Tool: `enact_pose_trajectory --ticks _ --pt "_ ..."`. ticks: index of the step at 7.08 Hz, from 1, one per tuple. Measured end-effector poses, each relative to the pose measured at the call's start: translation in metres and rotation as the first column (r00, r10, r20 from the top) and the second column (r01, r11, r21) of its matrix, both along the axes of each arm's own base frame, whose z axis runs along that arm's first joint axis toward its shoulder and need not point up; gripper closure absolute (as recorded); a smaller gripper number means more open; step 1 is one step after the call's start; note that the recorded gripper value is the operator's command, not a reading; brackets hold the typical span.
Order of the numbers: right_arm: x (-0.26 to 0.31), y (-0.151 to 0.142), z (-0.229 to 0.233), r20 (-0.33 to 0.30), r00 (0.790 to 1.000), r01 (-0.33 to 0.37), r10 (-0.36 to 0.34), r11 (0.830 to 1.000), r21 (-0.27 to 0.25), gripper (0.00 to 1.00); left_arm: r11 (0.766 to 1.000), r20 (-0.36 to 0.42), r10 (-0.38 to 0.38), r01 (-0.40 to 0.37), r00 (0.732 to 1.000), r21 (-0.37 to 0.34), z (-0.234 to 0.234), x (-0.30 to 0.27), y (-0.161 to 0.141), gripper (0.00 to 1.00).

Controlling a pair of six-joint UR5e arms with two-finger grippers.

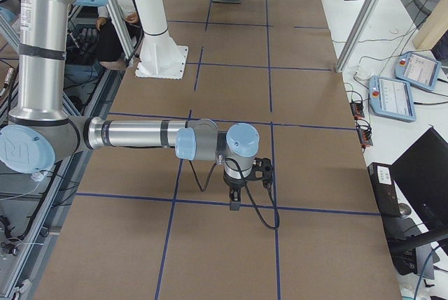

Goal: Place cup on laptop

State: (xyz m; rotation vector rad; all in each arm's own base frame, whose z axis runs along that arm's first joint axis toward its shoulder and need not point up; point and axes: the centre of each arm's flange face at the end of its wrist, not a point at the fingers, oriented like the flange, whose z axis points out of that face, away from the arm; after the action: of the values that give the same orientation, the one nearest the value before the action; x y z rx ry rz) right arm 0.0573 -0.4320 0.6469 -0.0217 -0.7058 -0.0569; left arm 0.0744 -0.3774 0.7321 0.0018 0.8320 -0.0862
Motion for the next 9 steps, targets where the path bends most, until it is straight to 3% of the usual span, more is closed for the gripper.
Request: enact_pose_trajectory --ticks 2,4,6,9 --pt "0.0 0.0 0.0 0.0 1.0 0.0 0.0 1.0 0.0 0.0 0.996 -0.028 0.057 -0.055 0.998 0.064 -0.011 -0.005 0.001 0.0" --pt "0.0 0.0 0.0 -0.001 1.0 0.0 0.0 1.0 0.001 0.0 0.987 -0.027 0.068 -0.063 0.997 0.148 -0.018 -0.04 -0.004 0.0" --pt "0.0 0.0 0.0 0.0 1.0 0.0 0.0 1.0 0.0 0.0 0.989 0.026 0.073 -0.075 0.997 0.131 -0.024 -0.092 -0.018 0.0" --pt "0.0 0.0 0.0 0.0 1.0 0.0 0.0 1.0 0.001 0.0 0.993 0.112 0.094 -0.101 0.989 0.06 -0.08 -0.141 -0.08 0.0"
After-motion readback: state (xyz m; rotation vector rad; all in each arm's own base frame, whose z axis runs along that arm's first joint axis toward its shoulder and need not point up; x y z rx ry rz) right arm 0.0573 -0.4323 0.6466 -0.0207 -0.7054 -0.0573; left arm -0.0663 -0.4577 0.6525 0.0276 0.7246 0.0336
